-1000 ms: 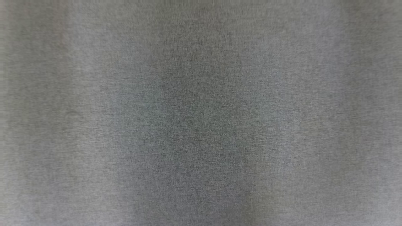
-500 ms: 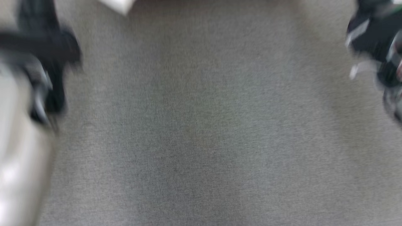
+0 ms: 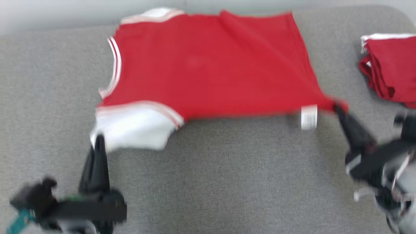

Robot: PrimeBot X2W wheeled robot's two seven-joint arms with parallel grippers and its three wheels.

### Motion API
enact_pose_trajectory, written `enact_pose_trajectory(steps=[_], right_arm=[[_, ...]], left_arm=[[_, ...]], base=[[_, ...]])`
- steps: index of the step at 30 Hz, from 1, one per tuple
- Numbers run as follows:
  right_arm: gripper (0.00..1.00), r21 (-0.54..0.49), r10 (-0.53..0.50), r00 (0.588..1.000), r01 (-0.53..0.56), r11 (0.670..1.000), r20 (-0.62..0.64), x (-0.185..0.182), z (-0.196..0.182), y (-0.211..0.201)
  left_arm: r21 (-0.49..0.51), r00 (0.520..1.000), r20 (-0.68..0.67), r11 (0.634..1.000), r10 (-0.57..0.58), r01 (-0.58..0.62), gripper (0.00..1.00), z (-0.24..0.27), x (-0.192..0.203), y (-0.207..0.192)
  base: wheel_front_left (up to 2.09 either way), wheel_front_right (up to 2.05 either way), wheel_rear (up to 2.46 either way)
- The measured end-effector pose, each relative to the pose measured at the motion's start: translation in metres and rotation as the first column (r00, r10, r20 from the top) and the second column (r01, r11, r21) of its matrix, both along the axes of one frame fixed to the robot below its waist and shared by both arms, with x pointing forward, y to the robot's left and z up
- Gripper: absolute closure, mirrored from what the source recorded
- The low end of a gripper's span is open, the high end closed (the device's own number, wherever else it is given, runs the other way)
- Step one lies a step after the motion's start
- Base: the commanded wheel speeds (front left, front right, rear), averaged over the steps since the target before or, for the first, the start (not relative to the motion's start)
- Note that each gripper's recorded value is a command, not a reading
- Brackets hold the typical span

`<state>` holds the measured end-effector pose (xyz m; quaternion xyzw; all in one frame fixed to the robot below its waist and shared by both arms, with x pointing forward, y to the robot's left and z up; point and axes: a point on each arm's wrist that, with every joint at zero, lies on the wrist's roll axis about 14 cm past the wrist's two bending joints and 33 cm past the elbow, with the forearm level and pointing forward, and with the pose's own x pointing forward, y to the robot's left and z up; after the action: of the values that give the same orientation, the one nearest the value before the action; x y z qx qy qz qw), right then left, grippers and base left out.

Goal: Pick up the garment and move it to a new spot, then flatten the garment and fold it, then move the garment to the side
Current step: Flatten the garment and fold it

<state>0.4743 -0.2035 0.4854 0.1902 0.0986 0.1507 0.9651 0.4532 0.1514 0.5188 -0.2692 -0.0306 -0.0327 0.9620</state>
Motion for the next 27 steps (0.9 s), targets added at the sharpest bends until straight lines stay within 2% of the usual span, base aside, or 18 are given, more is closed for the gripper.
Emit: enact_pose_trajectory(steps=[7, 15, 21, 27], right_arm=[[1.00, -0.018, -0.015, 0.993, 0.013, 1.000, -0.114, -0.063, -0.041, -0.004], [1.00, -0.045, -0.015, 0.976, 0.006, 0.999, -0.216, -0.126, -0.077, -0.001], [1.00, -0.054, -0.017, 0.968, 0.003, 0.999, -0.250, -0.149, -0.084, -0.003], [1.00, -0.058, -0.026, 0.971, 0.013, 0.998, -0.239, -0.142, -0.081, -0.003]], left_arm=[[-0.062, 0.989, -0.134, 0.996, 0.061, -0.070, 1.00, -0.033, -0.060, 0.007], [-0.072, 0.967, -0.231, 0.990, 0.106, -0.125, 1.00, -0.059, -0.109, 0.014], [-0.078, 0.967, -0.241, 0.992, 0.081, -0.103, 1.00, -0.063, -0.126, 0.010], [-0.046, 0.978, -0.209, 0.999, 0.019, -0.029, 1.00, -0.059, -0.109, 0.000]], base=[[0.00, 0.00, 0.00], [0.00, 0.00, 0.00], [0.00, 0.00, 0.00], [0.00, 0.00, 0.00]])
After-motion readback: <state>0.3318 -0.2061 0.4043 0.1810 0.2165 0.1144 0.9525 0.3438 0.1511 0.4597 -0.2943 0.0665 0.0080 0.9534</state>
